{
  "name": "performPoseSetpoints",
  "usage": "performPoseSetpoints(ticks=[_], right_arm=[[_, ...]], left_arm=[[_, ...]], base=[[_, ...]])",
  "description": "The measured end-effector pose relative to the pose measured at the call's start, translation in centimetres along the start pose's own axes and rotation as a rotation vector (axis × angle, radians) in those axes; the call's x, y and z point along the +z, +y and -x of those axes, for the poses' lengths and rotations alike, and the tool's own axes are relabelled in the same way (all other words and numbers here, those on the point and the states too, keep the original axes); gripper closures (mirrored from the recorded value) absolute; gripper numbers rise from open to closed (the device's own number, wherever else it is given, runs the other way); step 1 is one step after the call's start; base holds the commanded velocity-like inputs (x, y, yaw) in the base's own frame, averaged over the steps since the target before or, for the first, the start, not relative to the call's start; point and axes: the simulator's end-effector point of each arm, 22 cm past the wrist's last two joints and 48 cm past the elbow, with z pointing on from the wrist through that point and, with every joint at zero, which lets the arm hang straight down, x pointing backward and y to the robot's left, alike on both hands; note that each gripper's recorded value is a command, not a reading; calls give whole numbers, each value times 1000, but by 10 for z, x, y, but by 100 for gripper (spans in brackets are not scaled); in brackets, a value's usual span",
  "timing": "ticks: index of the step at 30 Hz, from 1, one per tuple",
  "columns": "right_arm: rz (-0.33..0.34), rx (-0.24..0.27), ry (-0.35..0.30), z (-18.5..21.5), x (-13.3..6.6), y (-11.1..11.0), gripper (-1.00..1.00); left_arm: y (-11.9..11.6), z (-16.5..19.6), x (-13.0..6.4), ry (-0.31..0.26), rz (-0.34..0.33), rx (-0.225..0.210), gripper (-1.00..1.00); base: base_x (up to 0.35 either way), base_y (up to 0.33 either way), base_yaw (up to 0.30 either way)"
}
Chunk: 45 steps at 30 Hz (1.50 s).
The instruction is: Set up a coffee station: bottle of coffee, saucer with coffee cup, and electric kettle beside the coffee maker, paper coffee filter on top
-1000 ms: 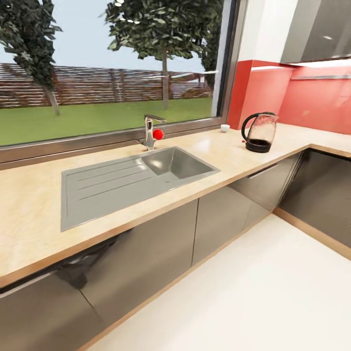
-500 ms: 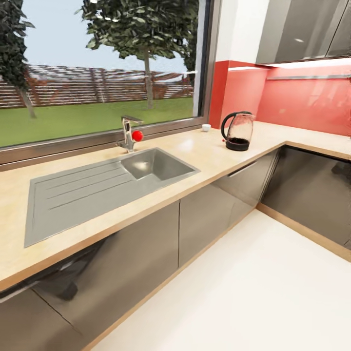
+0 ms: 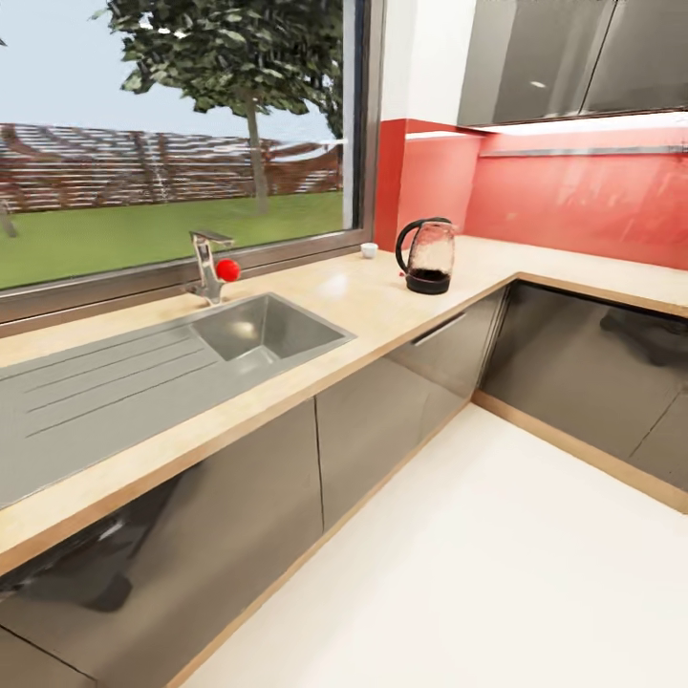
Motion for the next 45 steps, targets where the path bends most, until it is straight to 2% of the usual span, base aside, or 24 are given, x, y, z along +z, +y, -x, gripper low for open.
performPoseSetpoints(ticks=[29, 45], right_arm=[[-1, -1, -1, 0, 0, 0, -100], [1, -6, -6, 1, 0, 0, -100]], left_arm=[[0, 0, 0, 0, 0, 0, -100], [0, 0, 0, -1, 0, 0, -100]], base=[[94, -76, -193], [236, -190, -27]])
